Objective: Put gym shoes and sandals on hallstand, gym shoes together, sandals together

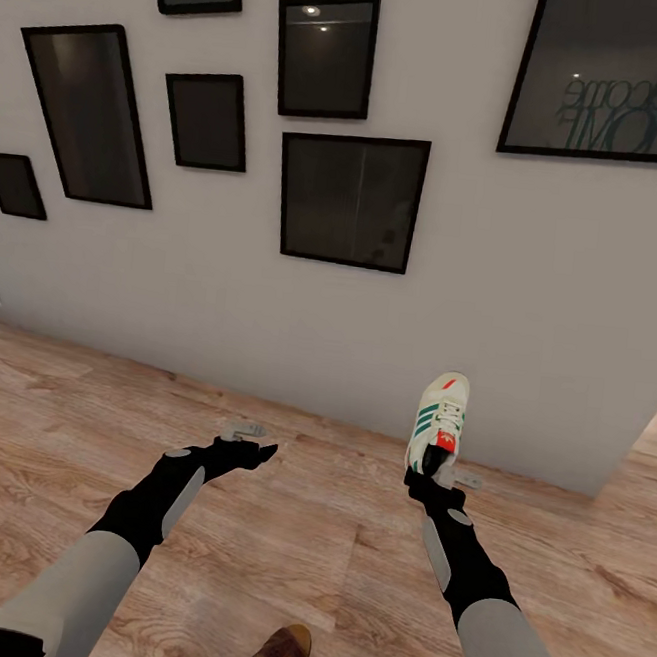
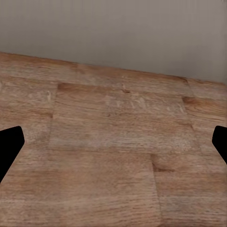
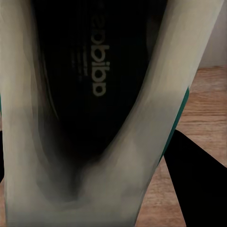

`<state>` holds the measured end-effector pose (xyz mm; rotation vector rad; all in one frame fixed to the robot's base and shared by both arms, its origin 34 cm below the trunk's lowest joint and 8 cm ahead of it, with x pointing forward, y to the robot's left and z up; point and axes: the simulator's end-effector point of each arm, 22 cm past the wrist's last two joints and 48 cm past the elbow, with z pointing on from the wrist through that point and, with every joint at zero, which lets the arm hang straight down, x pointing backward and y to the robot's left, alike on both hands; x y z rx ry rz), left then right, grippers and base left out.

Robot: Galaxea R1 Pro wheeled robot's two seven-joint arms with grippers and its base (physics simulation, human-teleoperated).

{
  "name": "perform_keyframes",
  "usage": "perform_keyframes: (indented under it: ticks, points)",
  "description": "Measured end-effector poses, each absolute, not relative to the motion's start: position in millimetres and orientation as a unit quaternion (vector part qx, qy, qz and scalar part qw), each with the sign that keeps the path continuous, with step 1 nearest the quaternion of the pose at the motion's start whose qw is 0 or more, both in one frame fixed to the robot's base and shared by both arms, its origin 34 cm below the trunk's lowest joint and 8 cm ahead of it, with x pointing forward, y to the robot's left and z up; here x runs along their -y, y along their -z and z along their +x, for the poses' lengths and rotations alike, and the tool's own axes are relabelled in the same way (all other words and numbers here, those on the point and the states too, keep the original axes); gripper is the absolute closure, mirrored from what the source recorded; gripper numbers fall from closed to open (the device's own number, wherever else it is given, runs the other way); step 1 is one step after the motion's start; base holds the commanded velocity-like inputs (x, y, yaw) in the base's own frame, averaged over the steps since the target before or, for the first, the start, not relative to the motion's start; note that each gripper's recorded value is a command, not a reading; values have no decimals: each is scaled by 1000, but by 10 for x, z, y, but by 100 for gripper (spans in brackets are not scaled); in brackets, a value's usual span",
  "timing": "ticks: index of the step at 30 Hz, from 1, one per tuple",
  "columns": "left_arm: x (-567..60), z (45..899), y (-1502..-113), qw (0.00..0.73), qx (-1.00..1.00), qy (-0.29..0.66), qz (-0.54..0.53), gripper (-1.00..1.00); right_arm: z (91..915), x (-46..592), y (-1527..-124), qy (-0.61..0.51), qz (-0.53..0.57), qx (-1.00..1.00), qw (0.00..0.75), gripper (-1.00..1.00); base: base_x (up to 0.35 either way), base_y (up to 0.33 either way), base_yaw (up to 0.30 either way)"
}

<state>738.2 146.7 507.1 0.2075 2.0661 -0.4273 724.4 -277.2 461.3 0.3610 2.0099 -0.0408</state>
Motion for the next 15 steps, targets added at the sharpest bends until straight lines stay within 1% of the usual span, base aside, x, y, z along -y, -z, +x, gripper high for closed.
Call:
perform_keyframes:
  ticks: [15]
  points:
    - [-1467, 7382, -5072, 489, -850, 176, 85, -100, 7245, 2760, -4613, 16, 150, -839, 522, 100, 0, 0, 0]
